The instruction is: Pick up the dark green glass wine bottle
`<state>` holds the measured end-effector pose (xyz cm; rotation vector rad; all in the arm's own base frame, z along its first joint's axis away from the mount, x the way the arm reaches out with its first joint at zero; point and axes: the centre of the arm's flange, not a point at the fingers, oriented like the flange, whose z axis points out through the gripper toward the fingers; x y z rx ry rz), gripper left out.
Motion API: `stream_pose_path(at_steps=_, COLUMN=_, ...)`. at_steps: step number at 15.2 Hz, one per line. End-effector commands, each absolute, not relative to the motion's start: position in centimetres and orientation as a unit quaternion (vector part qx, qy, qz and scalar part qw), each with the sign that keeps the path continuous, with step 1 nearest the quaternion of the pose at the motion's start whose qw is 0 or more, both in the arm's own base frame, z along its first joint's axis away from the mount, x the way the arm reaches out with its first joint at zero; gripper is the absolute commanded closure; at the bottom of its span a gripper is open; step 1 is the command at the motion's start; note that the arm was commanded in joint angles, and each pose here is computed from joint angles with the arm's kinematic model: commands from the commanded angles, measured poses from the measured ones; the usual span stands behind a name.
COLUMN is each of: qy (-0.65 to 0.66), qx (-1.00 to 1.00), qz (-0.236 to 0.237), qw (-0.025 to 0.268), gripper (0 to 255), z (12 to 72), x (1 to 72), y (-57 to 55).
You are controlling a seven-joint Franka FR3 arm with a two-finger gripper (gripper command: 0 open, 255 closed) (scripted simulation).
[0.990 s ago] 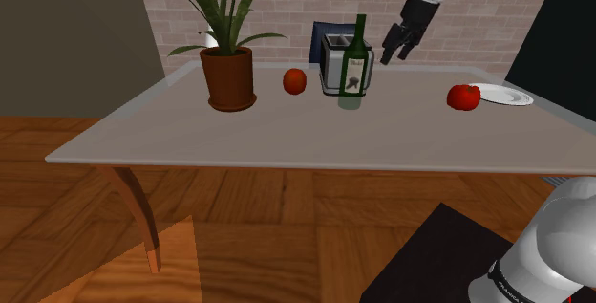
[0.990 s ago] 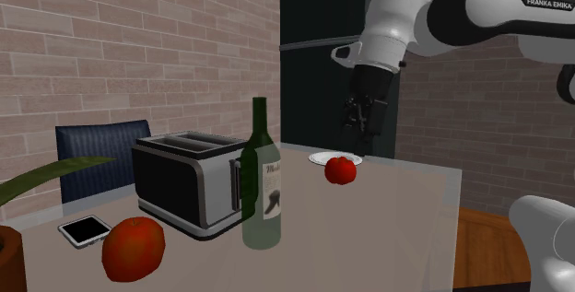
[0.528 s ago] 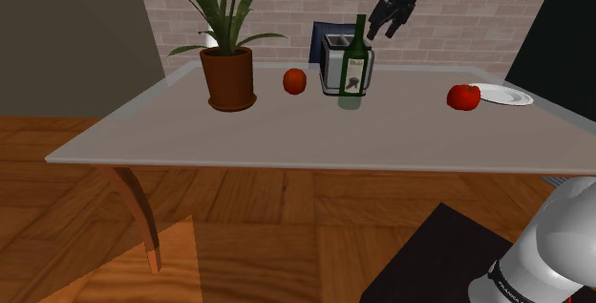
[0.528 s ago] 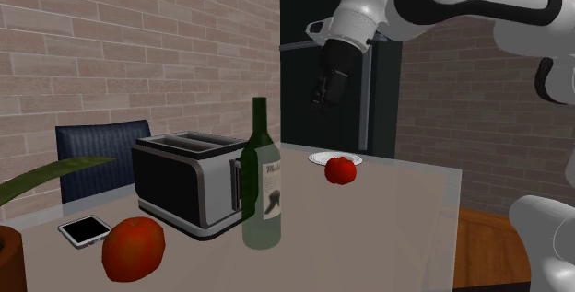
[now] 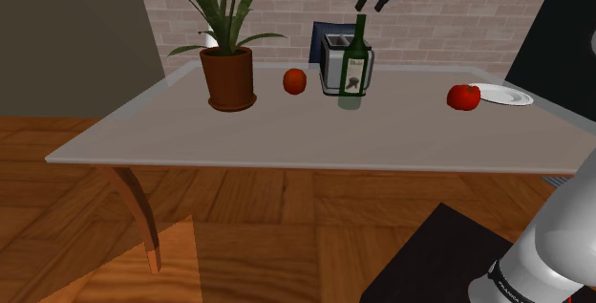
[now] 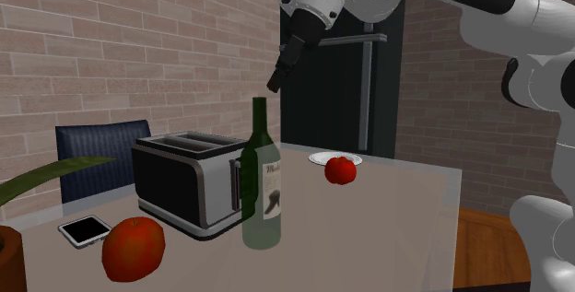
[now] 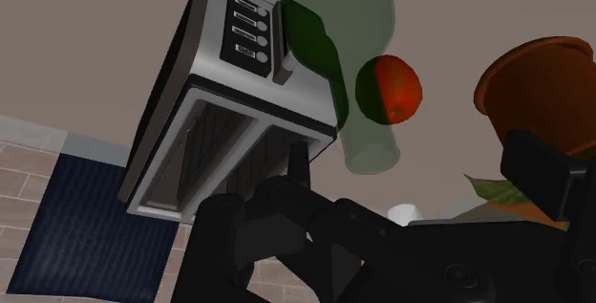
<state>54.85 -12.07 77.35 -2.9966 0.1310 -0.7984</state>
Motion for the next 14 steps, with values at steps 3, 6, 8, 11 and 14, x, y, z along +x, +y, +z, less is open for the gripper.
stream_pose_path(at_steps=3, qy=0.048, qx=-0.96, qz=-0.276, qw=0.02, gripper=0, z=78.5, x=56.2, y=-13.1)
stream_pose_path(at_steps=6, qy=0.048, qx=-0.96, qz=-0.276, qw=0.02, gripper=0, z=76.9, x=56.2, y=-13.1)
stream_pose_path(at_steps=8, qy=0.048, qx=-0.96, qz=-0.276, qw=0.02, gripper=0, z=75.9, x=56.2, y=-13.1)
stream_pose_path(at_steps=11, qy=0.048, qx=-0.96, qz=-0.276, qw=0.02, gripper=0, z=75.1, x=56.2, y=-13.1)
stream_pose_path(at_steps=14, qy=0.048, qx=-0.96, qz=-0.276, qw=0.02, gripper=255, z=75.1, x=56.3, y=-13.1)
